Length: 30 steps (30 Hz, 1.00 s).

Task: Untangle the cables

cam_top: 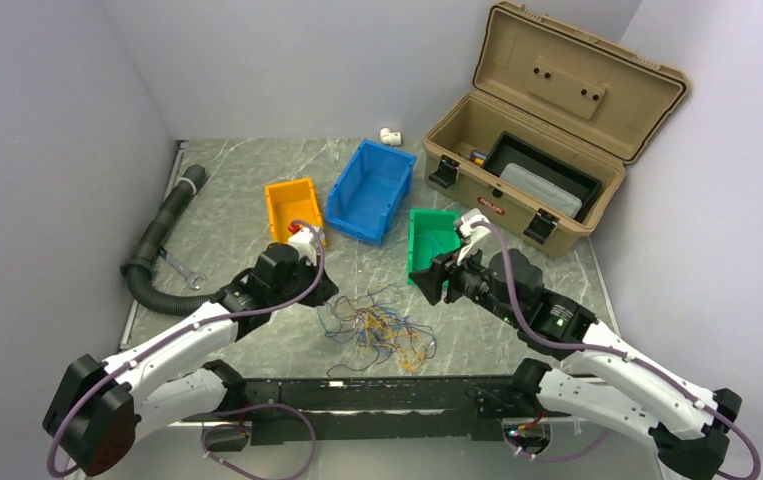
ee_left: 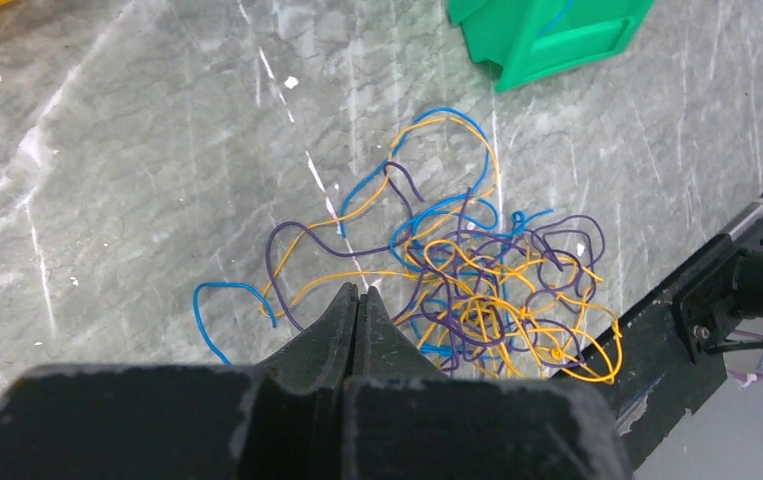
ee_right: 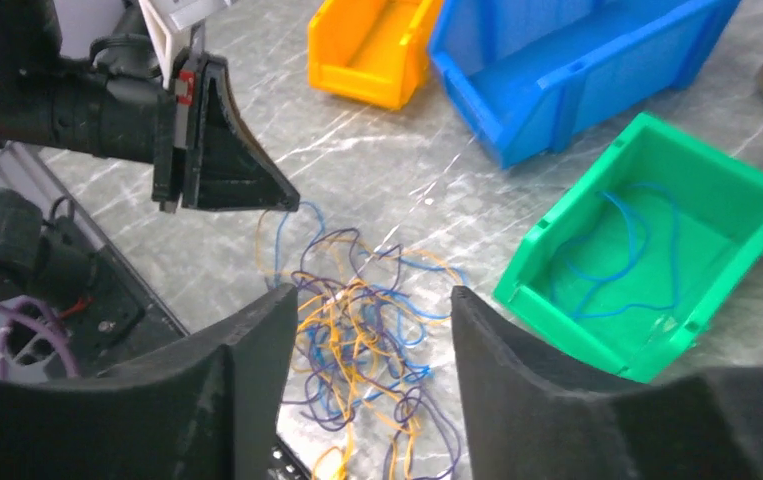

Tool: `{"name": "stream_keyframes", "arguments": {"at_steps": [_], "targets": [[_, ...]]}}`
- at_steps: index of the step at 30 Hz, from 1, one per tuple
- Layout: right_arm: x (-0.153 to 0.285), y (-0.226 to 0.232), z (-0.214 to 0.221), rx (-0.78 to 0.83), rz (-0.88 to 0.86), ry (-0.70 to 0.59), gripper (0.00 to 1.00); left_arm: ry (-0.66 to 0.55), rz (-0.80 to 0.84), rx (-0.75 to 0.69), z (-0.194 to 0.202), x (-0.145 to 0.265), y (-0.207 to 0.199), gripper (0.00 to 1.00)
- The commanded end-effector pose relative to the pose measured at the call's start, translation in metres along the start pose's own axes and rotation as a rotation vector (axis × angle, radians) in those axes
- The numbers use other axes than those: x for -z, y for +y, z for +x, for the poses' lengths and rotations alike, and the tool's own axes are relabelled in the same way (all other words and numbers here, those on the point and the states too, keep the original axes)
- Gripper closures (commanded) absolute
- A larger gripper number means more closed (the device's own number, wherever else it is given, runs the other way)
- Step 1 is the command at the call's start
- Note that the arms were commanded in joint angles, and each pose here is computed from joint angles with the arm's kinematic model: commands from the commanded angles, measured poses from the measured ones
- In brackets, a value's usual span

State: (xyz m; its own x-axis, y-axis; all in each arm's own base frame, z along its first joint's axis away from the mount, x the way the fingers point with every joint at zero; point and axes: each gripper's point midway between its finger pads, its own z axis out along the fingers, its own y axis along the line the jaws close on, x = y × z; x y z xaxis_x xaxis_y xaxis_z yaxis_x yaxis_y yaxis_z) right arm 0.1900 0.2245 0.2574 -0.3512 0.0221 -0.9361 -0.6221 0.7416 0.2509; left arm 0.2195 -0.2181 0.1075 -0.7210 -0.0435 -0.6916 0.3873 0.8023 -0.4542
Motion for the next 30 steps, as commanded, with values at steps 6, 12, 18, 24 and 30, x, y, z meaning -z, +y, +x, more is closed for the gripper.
{"name": "stream_keyframes", "arguments": {"at_steps": [6, 12, 18, 24, 30], "targets": [[-0.032, 0.003, 0.094, 0.023, -0.041, 0.344, 0.23, 0.0, 0.079, -0.034, -0.011, 0.009, -0.018, 1.0], [-0.038, 0.015, 0.134, -0.021, -0.121, 0.469, 0.24, 0.033, 0.174, -0.076, -0.01, 0.011, -0.036, 0.64], [-0.044, 0.028, 0.156, 0.039, -0.27, 0.457, 0.21, 0.118, 0.242, -0.084, 0.001, -0.001, -0.057, 0.29], [-0.054, 0.036, 0.165, 0.062, -0.346, 0.432, 0.21, 0.174, 0.304, -0.031, 0.012, -0.018, -0.084, 0.16], [-0.058, 0.033, 0.172, 0.076, -0.336, 0.46, 0.33, 0.208, 0.338, 0.025, 0.021, -0.025, -0.089, 0.16]]}}
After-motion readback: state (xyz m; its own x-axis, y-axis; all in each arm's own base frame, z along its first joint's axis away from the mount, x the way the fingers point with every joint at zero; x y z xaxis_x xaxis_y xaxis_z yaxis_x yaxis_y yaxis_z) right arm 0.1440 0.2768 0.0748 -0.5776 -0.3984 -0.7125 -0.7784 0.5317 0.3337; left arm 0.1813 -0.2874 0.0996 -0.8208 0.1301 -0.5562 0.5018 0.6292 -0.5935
